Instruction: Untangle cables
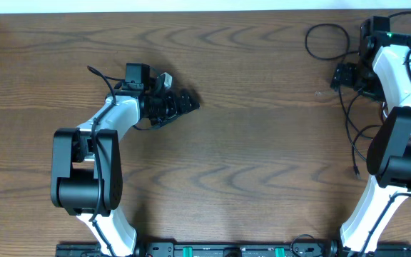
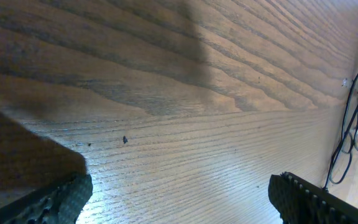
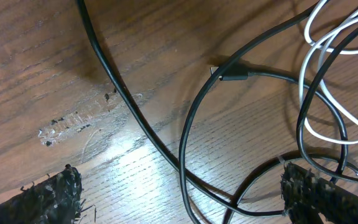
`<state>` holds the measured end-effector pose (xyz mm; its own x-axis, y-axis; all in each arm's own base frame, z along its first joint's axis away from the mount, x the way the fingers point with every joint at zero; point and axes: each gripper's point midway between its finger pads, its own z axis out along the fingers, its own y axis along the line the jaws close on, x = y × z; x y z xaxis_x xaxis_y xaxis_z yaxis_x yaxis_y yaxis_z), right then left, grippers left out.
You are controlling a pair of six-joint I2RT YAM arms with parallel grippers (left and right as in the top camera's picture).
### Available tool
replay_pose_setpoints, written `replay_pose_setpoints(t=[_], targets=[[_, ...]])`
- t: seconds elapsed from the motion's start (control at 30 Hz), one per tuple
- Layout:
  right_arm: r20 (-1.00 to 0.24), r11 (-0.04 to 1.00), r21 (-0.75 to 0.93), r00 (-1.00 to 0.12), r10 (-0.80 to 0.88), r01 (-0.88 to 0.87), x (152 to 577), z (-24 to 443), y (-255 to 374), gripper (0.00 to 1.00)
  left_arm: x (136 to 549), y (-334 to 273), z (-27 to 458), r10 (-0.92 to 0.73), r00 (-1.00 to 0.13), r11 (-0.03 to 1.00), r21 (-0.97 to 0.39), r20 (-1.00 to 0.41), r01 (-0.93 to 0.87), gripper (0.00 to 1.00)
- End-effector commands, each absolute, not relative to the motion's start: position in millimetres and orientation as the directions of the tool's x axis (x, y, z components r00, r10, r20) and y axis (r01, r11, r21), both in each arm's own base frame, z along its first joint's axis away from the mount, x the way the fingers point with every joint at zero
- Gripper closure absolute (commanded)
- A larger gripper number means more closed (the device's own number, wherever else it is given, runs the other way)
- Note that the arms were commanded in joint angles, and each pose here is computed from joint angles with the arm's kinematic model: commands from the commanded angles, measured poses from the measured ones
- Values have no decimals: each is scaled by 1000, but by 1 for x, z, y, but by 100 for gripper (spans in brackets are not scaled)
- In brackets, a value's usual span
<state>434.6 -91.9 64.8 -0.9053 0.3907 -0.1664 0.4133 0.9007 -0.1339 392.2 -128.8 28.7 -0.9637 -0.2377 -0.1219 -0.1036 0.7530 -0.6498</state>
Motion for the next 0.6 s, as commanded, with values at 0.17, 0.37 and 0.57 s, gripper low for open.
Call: replay_pose_setpoints(t=[0.17,0.37,0.57], targets=[[-174,904,-134,-907,383,407,437,67,-91,1,383,-124,14,-245,-966,771,-621,-84,-142,3],[-168,904,-135,-908,383,406,436,64,-91,1,383,-124,14,-245,-966,771,-621,-84,-142,3],[-171,905,-134,-909,381,404,437,66,-90,1,383,-124,14,-245,-966,771,-621,-84,-142,3]])
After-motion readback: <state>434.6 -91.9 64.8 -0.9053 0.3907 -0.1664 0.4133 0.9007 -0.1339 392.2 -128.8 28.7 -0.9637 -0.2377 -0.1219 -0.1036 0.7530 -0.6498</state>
